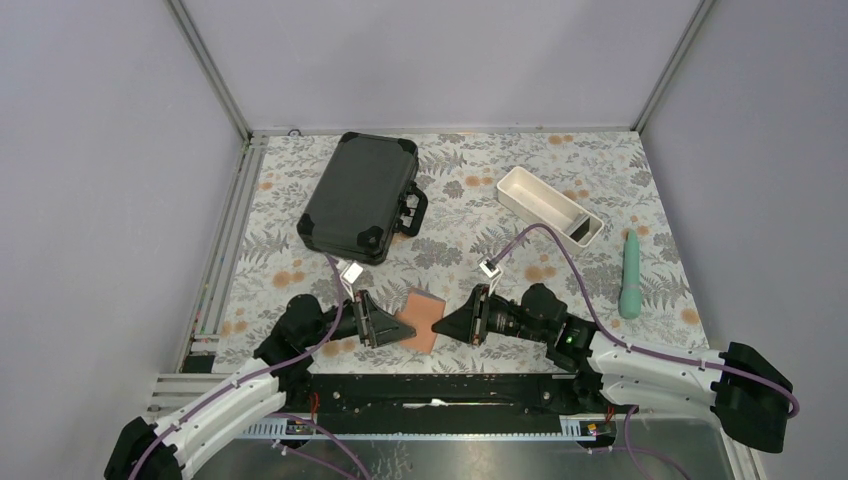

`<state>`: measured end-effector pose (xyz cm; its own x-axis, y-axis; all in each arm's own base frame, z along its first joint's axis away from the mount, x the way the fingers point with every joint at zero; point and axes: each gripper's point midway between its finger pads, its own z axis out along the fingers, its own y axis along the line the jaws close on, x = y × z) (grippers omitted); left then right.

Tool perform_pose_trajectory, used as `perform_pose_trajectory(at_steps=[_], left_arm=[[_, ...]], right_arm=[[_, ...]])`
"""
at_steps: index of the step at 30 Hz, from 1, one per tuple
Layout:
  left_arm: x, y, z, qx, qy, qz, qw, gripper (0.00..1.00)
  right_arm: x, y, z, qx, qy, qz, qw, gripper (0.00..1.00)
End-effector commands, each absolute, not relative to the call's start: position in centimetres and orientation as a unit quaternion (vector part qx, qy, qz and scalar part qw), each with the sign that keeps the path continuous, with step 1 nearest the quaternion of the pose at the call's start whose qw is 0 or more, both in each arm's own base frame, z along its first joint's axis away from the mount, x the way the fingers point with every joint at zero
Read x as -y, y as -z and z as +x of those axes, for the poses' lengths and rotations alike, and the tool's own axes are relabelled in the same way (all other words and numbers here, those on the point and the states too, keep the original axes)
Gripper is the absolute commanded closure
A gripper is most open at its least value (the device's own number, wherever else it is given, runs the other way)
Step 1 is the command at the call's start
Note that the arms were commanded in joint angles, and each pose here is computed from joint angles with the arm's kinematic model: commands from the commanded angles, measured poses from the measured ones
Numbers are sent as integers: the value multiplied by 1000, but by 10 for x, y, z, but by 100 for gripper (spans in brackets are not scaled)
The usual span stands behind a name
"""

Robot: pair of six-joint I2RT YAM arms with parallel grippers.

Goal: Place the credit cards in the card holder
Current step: Pick up the card holder from the center of the board.

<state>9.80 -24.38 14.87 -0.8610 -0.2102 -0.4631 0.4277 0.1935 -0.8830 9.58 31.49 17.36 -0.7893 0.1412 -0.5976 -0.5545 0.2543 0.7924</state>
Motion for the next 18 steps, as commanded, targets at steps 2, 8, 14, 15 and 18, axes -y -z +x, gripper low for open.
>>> perform_pose_trajectory(at_steps=[2,8,14,15,18], left_arm=[[252,-190,84,-679,676,119,260,31],[253,-199,82,-672,681,119,265,72],[247,-185,103,-715,618,100,312,100],[243,-183,109,-726,595,98,330,100],[226,-172,133,-768,503,83,388,100]], right_arm=[[-324,-230,95,-671,-646,-159,328,100],[-323,-213,108,-702,-610,-141,338,100],[-308,-192,134,-761,-541,-68,352,56],[-303,-189,140,-769,-526,-50,360,43],[-285,-183,157,-793,-479,14,376,24]])
